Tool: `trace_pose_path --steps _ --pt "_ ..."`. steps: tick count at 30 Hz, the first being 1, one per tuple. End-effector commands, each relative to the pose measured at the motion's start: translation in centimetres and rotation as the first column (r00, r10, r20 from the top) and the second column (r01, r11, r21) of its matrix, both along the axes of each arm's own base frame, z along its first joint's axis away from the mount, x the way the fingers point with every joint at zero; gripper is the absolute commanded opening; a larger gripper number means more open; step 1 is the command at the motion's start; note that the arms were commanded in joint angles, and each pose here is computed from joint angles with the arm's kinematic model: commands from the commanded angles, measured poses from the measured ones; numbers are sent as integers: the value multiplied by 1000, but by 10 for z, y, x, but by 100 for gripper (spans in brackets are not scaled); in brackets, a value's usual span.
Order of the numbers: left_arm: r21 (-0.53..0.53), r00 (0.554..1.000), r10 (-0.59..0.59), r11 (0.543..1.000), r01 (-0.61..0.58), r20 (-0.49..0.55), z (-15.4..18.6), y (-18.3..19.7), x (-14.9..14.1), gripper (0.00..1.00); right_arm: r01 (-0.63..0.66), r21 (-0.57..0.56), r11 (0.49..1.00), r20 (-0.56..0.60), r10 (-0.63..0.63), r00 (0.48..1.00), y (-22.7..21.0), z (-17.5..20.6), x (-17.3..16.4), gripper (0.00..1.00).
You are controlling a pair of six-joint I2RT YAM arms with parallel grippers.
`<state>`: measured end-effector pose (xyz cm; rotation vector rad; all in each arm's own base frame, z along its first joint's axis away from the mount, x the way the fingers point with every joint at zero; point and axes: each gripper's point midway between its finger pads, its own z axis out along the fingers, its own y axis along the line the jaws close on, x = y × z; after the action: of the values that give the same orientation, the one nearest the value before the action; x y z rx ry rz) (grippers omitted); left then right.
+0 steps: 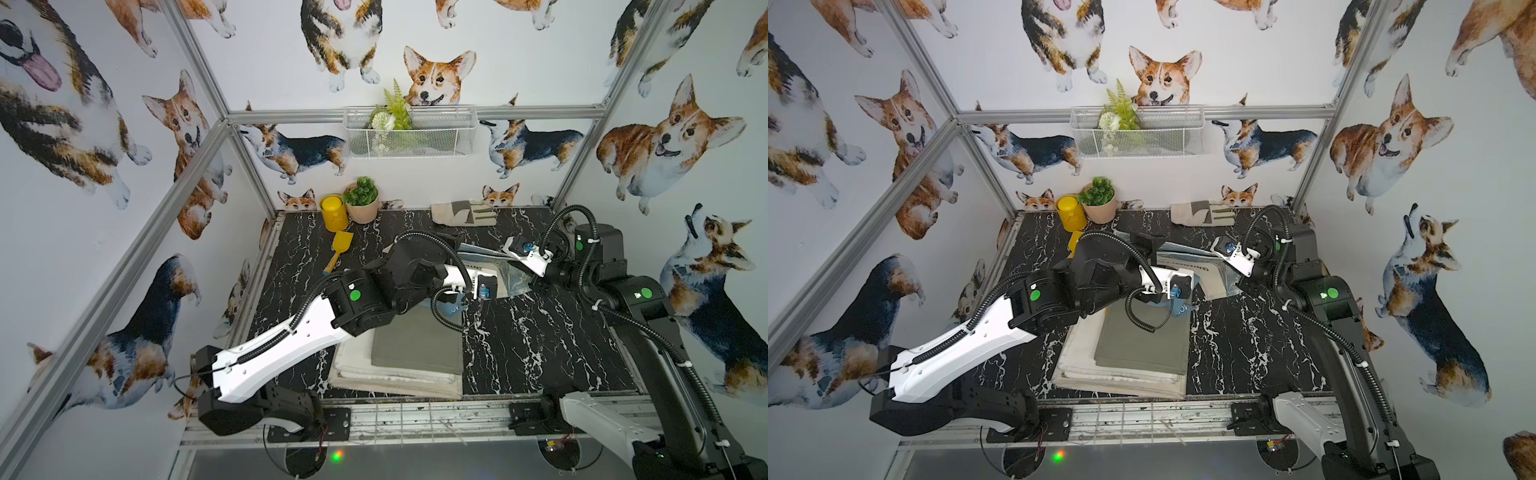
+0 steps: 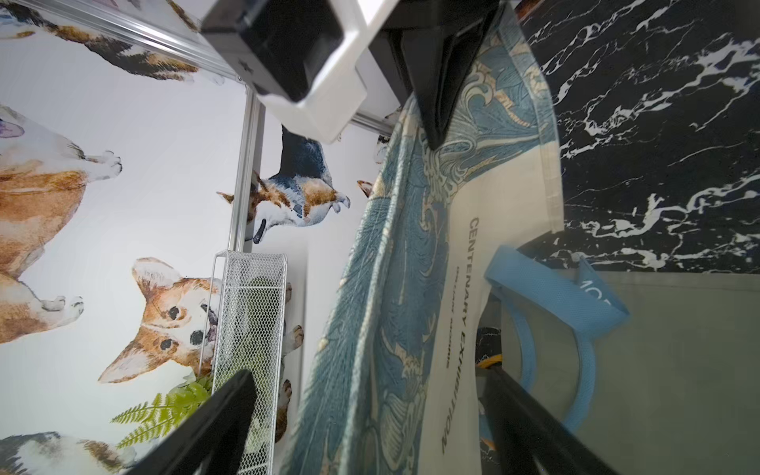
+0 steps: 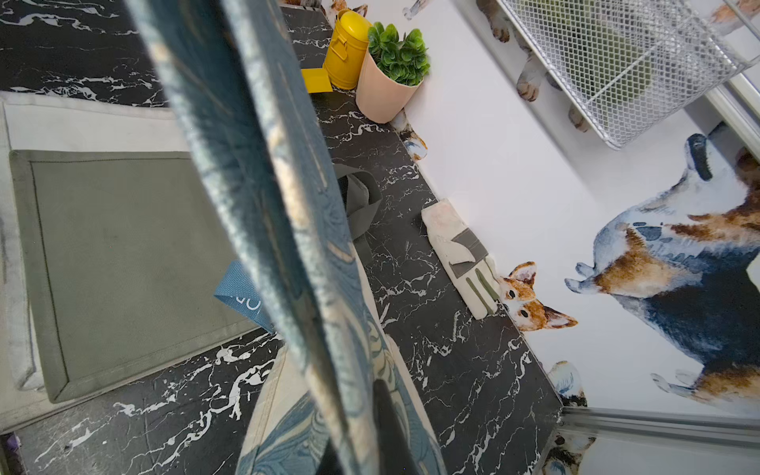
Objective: Put away the canvas bag
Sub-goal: Press the canvas bag.
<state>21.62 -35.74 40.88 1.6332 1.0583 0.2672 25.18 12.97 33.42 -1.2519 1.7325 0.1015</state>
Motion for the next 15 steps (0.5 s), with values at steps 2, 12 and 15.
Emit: trace_pose_path --steps 2,12,15 --pt "59 996 56 996 -60 71 5 2 18 91 -41 -12 999 12 41 999 5 -1 -3 0" --pt "24 975 124 992 -121 -184 -17 26 41 83 -66 -39 997 53 68 996 8 5 -4 0" --pt "9 951 119 992 -122 -284 -28 37 43 68 -67 -34 997 58 68 996 9 7 -5 0"
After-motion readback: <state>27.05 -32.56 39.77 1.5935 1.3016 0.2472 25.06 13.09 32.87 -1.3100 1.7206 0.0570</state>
